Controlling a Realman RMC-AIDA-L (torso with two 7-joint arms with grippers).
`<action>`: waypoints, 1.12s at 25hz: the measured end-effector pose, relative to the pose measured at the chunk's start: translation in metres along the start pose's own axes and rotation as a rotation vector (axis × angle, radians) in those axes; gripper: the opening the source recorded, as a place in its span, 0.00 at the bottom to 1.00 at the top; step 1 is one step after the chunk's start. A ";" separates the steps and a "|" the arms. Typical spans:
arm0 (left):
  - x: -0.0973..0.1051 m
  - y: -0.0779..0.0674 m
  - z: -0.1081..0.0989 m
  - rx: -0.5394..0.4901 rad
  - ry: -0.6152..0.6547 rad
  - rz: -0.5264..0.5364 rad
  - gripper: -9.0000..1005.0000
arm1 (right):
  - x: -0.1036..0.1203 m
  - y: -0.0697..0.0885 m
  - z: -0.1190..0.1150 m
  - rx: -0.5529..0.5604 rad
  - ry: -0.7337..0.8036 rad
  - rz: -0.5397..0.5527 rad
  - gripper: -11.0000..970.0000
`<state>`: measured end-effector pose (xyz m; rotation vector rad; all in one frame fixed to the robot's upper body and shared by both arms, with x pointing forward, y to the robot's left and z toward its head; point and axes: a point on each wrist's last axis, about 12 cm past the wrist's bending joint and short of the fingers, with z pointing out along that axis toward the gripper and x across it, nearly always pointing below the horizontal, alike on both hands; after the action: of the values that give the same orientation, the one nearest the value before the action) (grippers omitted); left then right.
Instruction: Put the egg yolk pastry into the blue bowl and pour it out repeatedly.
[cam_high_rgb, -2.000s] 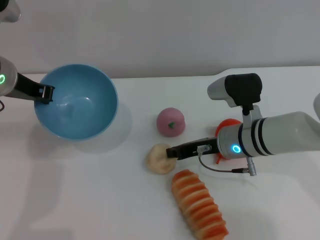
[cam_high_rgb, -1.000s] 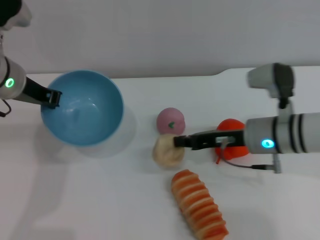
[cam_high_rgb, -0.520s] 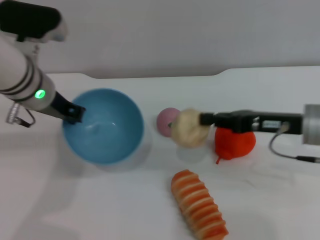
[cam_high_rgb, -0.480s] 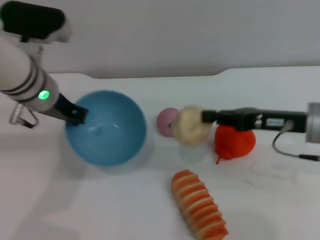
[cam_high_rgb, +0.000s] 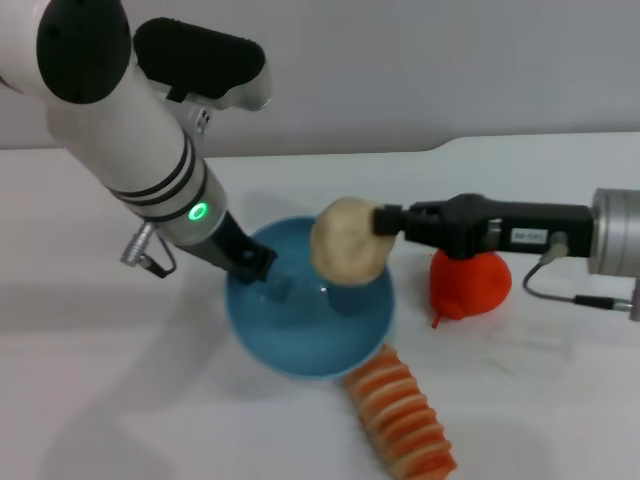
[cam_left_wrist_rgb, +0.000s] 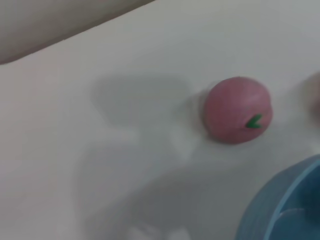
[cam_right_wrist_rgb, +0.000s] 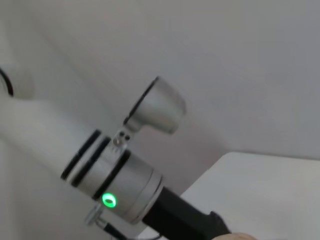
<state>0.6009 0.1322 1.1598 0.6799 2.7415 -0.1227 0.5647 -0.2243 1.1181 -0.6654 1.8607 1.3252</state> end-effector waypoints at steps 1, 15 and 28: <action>-0.001 -0.002 -0.001 0.013 -0.006 -0.002 0.01 | 0.001 0.000 0.003 -0.001 0.015 -0.004 0.05; -0.007 -0.013 -0.019 0.092 -0.057 0.008 0.01 | 0.007 -0.009 0.002 0.076 0.101 -0.042 0.13; -0.007 -0.010 -0.018 0.017 -0.119 0.058 0.01 | -0.010 -0.011 -0.099 0.227 -0.418 -0.068 0.49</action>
<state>0.5968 0.1234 1.1788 0.7316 2.6078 -0.1680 0.5520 -0.3213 1.1389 -0.3008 1.5981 1.0893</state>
